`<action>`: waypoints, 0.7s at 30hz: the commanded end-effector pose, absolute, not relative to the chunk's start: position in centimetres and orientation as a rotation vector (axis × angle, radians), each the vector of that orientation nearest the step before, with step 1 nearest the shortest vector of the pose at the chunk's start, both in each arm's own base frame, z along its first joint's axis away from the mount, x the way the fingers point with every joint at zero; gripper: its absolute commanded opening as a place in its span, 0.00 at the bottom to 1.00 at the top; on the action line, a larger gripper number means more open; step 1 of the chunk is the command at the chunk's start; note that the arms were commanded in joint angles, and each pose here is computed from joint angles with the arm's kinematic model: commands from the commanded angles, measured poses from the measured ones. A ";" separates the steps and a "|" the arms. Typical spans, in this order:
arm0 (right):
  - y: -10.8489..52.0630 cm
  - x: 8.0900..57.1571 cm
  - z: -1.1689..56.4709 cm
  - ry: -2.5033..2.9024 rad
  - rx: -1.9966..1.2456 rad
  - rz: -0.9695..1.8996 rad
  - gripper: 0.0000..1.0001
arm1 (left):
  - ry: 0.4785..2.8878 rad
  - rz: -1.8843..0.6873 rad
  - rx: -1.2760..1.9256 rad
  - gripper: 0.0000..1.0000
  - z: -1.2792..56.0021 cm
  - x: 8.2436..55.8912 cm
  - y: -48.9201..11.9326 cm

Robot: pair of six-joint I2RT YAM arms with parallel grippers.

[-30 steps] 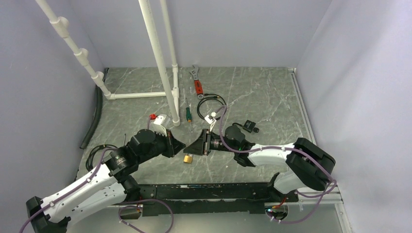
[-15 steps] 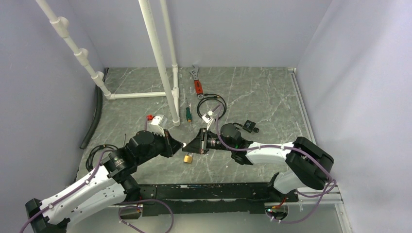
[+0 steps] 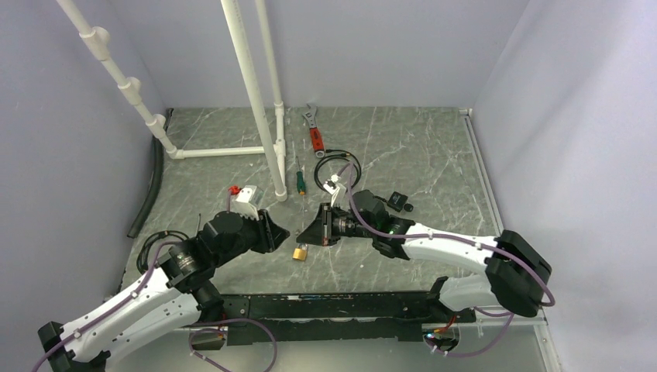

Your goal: Unlock with the key

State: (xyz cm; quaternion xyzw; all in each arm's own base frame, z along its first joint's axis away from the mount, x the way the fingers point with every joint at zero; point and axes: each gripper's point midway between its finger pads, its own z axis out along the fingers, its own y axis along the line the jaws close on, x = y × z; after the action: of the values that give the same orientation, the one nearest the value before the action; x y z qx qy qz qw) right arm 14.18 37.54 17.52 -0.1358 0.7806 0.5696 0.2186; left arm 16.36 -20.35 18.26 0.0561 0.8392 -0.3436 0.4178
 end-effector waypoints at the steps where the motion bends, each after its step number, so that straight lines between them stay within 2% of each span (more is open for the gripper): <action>1: 36.4 14.5 19.3 2.192 -0.403 1.469 0.00 | 2.075 -0.800 0.141 0.36 18.9 16.8 -19.3; 6: 35.5 14.3 19.7 2.261 -0.460 1.402 0.00 | 2.082 -0.760 0.169 0.36 18.4 17.1 -19.2; 9: 34.7 14.0 19.3 2.280 -0.654 1.285 0.00 | 2.076 -0.778 0.221 0.35 18.4 17.1 -19.9; 13: 32.8 13.7 18.1 2.300 -0.909 1.099 0.00 | 2.002 -0.943 0.396 0.34 19.5 15.5 -22.5; 21: 30.6 11.1 19.6 2.131 -1.146 1.132 0.00 | 1.769 -1.242 0.671 0.33 21.3 11.8 -25.8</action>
State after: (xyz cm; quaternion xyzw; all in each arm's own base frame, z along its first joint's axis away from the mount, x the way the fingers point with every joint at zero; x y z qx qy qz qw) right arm 12.65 32.02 17.75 -0.3483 0.8201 0.4015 0.2122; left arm 13.97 -23.68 18.12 0.1928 0.7889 -0.4171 0.4081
